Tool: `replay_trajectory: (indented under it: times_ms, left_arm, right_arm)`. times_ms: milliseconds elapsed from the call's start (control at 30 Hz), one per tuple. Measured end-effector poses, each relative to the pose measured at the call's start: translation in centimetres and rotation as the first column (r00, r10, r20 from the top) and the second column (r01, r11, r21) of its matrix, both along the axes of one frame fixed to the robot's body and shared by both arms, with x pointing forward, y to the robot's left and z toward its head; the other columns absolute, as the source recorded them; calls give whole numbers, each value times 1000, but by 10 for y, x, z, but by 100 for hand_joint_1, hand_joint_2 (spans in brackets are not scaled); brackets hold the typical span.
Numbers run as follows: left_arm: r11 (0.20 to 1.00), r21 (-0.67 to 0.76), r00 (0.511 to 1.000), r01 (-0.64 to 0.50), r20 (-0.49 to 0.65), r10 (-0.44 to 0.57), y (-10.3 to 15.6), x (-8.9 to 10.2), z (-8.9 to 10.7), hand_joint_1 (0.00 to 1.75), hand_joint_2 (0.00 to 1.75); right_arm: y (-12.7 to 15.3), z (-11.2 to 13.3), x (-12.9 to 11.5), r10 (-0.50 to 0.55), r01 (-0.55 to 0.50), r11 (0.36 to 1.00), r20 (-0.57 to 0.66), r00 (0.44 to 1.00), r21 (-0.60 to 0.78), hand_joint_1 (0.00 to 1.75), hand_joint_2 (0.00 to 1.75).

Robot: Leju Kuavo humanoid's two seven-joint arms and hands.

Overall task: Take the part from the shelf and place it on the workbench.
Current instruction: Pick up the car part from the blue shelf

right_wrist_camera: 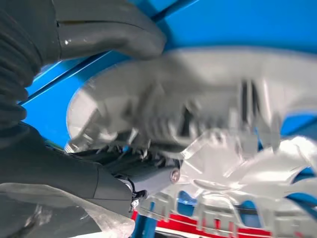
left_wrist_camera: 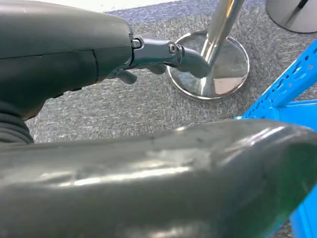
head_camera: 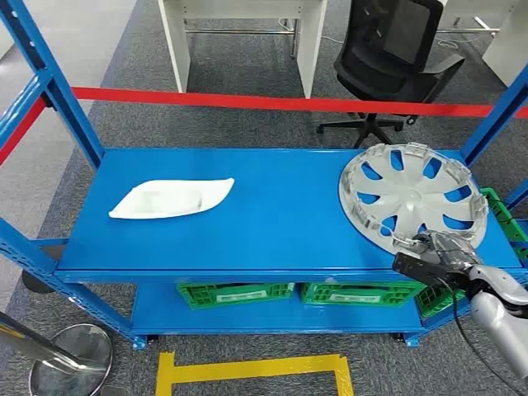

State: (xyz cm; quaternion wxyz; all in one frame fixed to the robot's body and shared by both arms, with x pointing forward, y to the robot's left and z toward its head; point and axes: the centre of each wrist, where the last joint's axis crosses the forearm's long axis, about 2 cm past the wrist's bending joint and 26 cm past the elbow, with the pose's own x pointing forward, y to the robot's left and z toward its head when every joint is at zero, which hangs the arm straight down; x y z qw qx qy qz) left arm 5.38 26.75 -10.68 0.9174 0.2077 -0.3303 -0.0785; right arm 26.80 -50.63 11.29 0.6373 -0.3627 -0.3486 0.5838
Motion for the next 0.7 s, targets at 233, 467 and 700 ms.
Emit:
replay_trajectory:
  times_ms: [233,467,700]
  left_arm:
    - [1000,5,1000,-1,-4,1,3,-2,0,0,0]
    - [1000,4,1000,-3,-3,3,4,-3,-1,0,0]
    - [1000,-14,1000,-8,16,8,5,-5,-1,0,0]
  right_arm:
    - [1,0,0,-7,7,1000,6,1000,-1,175,175]
    - [-1,-3,-5,-16,16,1000,8,1000,-11,175,175]
    - [1,-11,-14,-21,23,999,30,999,-47,175,175]
